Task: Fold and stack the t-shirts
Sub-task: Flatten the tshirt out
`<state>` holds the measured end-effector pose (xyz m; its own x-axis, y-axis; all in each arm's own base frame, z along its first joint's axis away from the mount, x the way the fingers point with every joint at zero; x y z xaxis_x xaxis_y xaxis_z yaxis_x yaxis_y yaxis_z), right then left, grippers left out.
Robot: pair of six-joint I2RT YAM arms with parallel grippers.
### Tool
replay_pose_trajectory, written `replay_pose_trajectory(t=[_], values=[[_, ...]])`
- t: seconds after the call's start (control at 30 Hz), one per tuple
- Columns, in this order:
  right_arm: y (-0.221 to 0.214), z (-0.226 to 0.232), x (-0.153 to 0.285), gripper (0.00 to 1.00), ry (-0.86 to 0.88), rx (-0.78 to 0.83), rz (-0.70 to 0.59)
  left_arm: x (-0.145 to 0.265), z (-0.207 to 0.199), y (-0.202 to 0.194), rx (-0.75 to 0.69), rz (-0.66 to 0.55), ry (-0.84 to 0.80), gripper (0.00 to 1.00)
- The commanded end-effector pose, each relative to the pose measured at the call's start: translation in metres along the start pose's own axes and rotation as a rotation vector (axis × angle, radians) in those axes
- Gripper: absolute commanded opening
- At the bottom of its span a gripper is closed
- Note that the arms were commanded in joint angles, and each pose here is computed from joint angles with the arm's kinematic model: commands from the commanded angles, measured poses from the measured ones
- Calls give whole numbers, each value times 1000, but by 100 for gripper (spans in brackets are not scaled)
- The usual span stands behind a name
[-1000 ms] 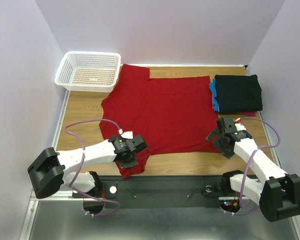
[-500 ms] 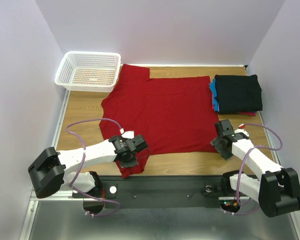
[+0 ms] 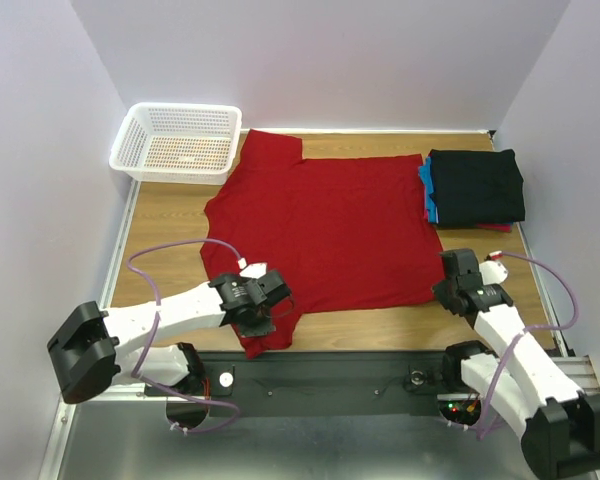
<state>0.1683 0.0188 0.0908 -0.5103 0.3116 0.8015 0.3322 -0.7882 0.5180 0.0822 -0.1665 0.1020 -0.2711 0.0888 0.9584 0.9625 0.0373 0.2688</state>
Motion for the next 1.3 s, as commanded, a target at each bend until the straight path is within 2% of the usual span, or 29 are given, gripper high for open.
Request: replay_pose_trajectory(t=[0.0, 0.27, 0.43, 0.67, 0.97, 1.27], values=[[3, 3, 11, 0, 73, -62, -2, 9, 8, -6, -19, 15, -12, 0], [2, 6, 18, 0, 96, -70, 26, 17, 6, -4, -34, 0, -58, 0], [14, 20, 22, 0, 100, -17, 5, 12, -3, 15, -77, -46, -56, 0], [23, 52, 21, 1, 155, 66, 32, 11, -7, 67, -81, -122, -46, 0], [53, 95, 24, 1, 190, 94, -50, 31, -9, 125, -69, -244, -64, 0], [75, 128, 13, 0, 169, 106, -133, 25, -3, 181, -36, -336, -53, 0]])
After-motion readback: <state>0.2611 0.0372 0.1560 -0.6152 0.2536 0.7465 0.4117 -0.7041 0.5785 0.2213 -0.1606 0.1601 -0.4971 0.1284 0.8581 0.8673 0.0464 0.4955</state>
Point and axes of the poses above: each gripper's point midway between its finger pads, its own x axis back along the fingers, its own z axis along the line the jaws close on, y = z × x, the point moved 6 cm from there along x, back along the fingers, and after that the axes turned 3 degrees about -x, right-handed, at the moved point
